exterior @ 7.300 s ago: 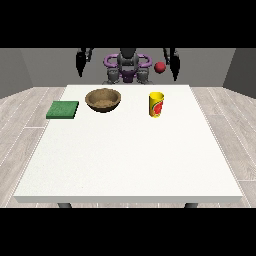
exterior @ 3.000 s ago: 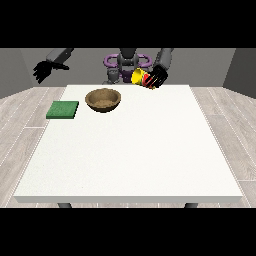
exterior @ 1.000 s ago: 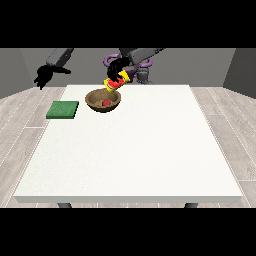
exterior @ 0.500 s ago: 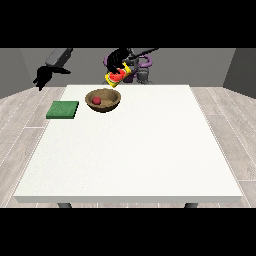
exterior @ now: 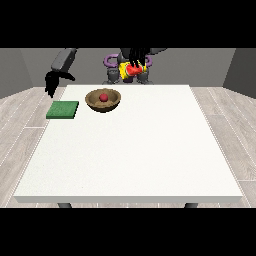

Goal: Pick the cup and pour the ball into the bowl, then pick the bowl and place it on the pad

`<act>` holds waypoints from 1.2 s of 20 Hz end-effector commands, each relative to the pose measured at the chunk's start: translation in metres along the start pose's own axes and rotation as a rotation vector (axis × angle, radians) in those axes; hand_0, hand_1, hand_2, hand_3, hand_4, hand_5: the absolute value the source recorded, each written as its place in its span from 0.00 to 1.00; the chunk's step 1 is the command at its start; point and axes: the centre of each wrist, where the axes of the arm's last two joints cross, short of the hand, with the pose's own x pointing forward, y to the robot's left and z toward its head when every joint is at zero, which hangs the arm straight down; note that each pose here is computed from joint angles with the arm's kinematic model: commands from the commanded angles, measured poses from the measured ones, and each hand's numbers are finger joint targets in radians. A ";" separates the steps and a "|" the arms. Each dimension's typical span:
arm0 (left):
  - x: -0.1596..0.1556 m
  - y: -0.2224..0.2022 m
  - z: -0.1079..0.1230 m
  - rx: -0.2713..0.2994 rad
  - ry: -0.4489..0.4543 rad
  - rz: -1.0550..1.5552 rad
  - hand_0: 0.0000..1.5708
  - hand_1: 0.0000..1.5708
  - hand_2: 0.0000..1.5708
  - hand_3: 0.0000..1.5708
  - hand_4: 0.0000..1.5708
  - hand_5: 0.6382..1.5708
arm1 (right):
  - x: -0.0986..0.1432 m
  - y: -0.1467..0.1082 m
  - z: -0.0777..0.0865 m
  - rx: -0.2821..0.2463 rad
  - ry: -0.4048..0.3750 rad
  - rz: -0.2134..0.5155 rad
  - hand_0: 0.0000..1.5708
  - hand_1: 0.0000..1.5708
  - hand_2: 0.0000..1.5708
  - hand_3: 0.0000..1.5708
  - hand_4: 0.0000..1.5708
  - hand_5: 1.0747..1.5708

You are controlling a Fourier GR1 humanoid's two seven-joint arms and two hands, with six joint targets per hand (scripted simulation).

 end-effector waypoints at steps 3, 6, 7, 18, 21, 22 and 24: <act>-0.065 -0.016 0.027 0.048 0.232 0.384 0.31 0.31 1.00 0.99 0.56 0.99 | 0.001 0.011 -0.005 -0.034 -0.039 -0.013 0.00 0.00 0.00 0.00 0.30 0.97; -0.070 -0.015 0.029 0.103 0.277 0.634 0.82 0.82 1.00 0.97 0.63 0.99 | 0.010 0.014 -0.013 -0.043 -0.068 -0.034 0.00 0.00 0.00 0.00 0.15 0.98; -0.081 -0.008 0.029 0.142 0.309 0.718 0.79 0.79 1.00 0.79 0.58 0.97 | -0.011 0.020 0.000 -0.042 -0.041 -0.039 0.00 0.00 0.00 0.00 0.14 0.99; -0.108 -0.057 0.065 0.247 0.376 1.229 0.00 0.00 0.00 0.00 0.00 0.96 | -0.013 0.108 -0.023 0.126 -0.073 -0.077 0.00 0.00 0.00 0.00 0.21 0.98; -0.120 -0.082 0.086 0.205 0.452 1.219 0.00 0.00 0.00 0.00 0.00 0.95 | -0.022 0.123 -0.016 0.168 0.006 -0.046 0.00 0.00 0.00 0.00 0.12 0.95; -0.125 -0.089 0.091 0.237 0.469 1.220 0.00 0.00 0.00 0.00 0.00 0.94 | -0.008 0.128 -0.025 0.182 -0.010 -0.032 0.00 0.00 0.00 0.00 0.07 0.94; -0.122 -0.102 0.106 0.169 0.510 1.254 0.00 0.00 0.00 0.00 0.00 0.95 | -0.023 0.134 -0.014 0.168 0.076 -0.033 0.00 0.00 0.00 0.00 0.00 0.95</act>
